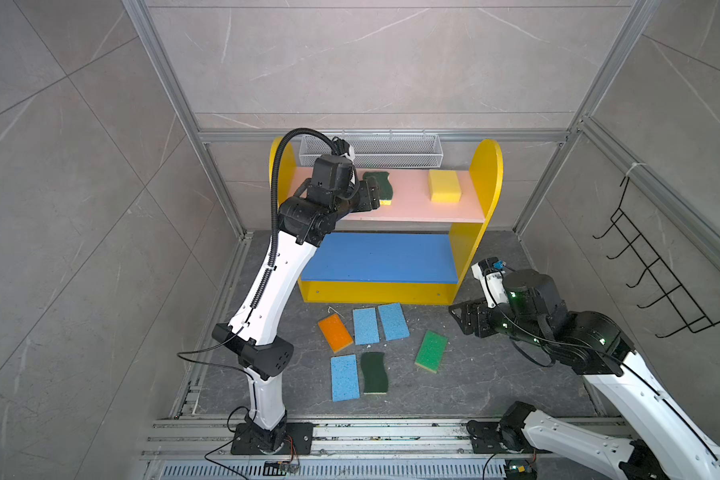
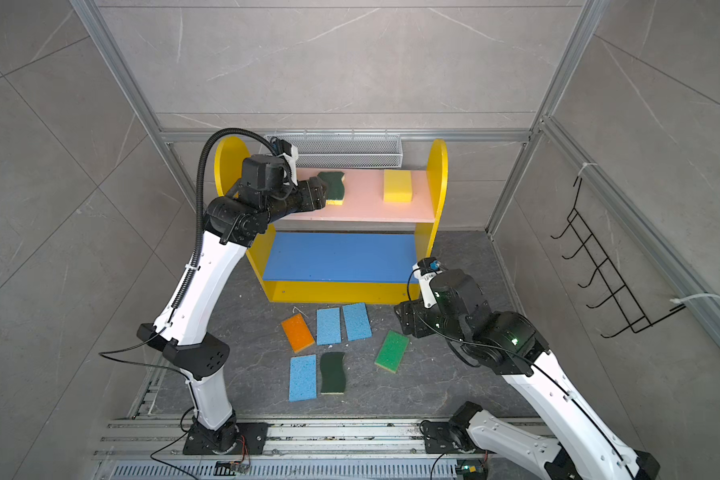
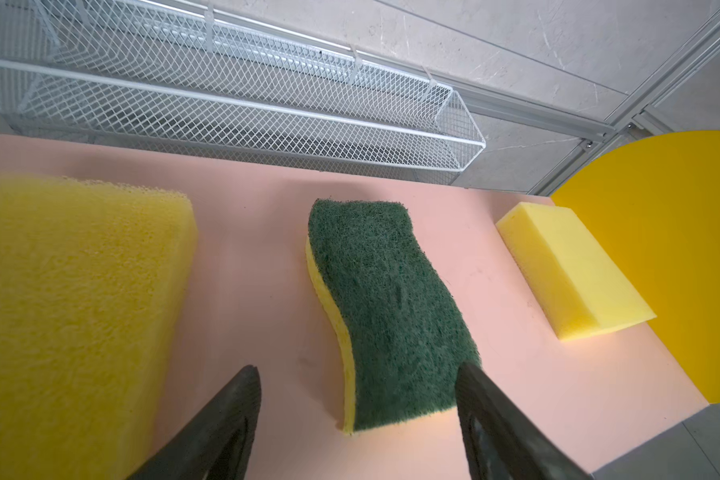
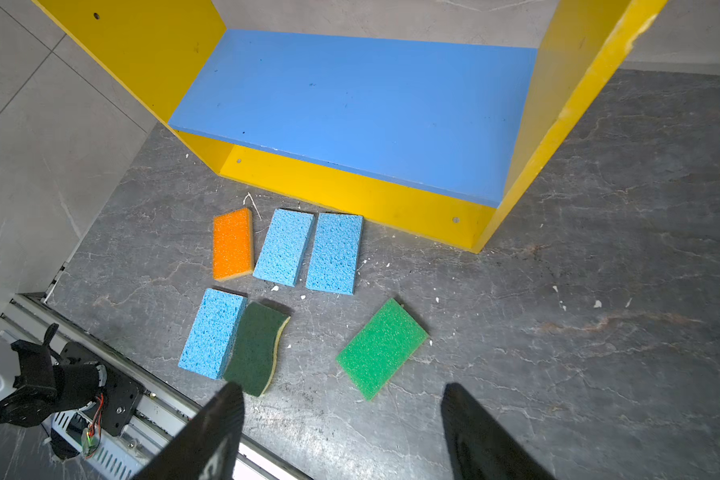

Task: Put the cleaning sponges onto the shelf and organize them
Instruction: 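Lower the left gripper over the dark-green scouring sponge on the pink shelf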

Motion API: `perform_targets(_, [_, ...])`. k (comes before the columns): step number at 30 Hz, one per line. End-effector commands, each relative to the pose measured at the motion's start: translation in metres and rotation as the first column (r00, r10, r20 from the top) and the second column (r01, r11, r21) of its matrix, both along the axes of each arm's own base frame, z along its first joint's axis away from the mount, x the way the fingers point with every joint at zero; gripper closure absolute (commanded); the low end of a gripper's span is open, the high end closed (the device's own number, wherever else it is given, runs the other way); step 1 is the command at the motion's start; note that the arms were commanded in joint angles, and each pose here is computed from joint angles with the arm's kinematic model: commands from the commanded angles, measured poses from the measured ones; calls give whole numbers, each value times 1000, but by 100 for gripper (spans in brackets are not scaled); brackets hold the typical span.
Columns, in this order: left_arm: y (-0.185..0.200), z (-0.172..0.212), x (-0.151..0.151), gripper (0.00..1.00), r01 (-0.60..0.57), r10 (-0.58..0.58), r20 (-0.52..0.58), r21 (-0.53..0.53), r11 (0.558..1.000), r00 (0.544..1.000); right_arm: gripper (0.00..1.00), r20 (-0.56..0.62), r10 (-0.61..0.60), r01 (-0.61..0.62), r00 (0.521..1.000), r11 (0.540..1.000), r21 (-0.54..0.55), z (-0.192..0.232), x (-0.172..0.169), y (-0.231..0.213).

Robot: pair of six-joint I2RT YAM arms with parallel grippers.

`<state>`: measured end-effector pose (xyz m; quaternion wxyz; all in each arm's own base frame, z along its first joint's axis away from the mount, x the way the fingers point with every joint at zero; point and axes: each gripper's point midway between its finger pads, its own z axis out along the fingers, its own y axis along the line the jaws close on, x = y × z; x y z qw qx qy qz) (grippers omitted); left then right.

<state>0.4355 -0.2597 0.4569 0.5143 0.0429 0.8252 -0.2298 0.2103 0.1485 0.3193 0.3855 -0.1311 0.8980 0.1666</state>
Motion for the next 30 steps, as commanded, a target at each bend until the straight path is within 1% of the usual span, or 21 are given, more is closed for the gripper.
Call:
perform_targets(1, [-8,16,6,24,28,-26,34,-83,996,999,23,-6,-3,3,1000,1000,10,5,-4,-3])
perform_targets(9, [-15,7,19,23,28,-26,20,-112,993,999,23,1,-8,8,1000,1000,0,7,-5,-6])
perform_targets(16, [-17,-5,35,23,34,-38,-21,-165,986,999,23,5,-16,16,1000,1000,-12,6,-7,-11])
perform_targets(23, [-17,-15,44,23,19,-28,-45,-179,984,999,22,7,-12,12,1000,1000,-16,6,-6,-10])
perform_targets(30, [-25,-19,48,23,44,-58,-60,-214,976,996,22,8,-16,16,1000,999,-29,4,-6,-12])
